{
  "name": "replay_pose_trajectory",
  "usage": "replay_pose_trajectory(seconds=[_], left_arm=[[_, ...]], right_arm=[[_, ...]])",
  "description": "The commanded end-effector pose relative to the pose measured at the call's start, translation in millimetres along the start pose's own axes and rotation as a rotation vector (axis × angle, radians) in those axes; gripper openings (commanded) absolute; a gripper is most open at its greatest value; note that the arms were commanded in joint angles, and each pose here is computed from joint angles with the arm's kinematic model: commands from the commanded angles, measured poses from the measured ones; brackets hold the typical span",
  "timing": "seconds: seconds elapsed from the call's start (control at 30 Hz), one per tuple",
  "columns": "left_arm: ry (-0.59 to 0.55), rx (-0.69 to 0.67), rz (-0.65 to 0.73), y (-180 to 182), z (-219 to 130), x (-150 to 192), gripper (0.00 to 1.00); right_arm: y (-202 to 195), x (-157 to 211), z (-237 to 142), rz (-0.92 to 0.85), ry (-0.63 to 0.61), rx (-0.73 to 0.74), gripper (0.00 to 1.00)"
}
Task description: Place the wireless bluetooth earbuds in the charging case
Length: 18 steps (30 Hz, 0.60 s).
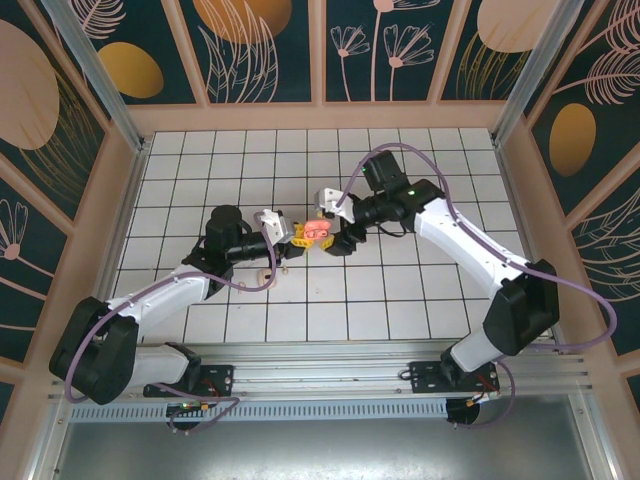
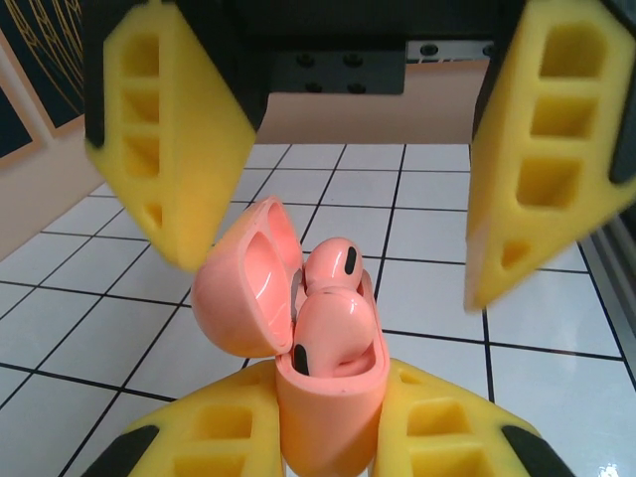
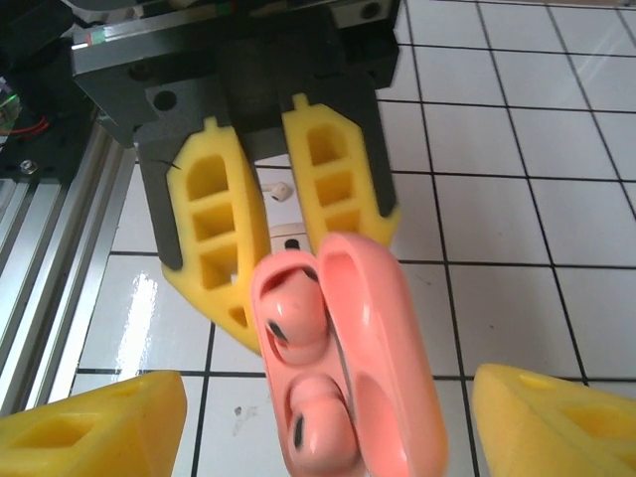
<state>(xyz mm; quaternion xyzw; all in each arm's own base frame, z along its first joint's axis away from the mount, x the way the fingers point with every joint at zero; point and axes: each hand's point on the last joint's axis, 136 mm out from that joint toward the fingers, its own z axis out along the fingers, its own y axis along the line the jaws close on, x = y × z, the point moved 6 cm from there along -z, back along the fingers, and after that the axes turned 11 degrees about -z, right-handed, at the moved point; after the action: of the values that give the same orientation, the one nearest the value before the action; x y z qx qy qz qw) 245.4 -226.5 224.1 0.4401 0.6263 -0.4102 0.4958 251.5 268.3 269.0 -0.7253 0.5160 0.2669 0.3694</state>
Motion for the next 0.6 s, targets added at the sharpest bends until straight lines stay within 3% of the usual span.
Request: replay_pose_trajectory(seconds=[0.0,0.2,0.47,0.57], left_arm=[[-0.045,0.007,0.046,0.6,2.0,-16.3,0.09],[-0.048,-0.058,0.049,5.1,-0.5,-13.8,0.09],[-0.025,-0.099,0.010,14.4,3.7,-10.3,0.09],[-0.005,-0.134,-0.065,23.6,8.7,-9.3,0.08]], right_arm=[[4.0,-4.0,2.4,-0.022,0.015,-0.042,0.73],[19.5,-2.9,-9.7,-0.027,-0.022,-0.036,0.65],[34.0,-6.7,-36.5,-0.056,-0.172,0.071,0.61],[20.3,0.2,-52.8,0.018,-0.251,0.185,0.61]])
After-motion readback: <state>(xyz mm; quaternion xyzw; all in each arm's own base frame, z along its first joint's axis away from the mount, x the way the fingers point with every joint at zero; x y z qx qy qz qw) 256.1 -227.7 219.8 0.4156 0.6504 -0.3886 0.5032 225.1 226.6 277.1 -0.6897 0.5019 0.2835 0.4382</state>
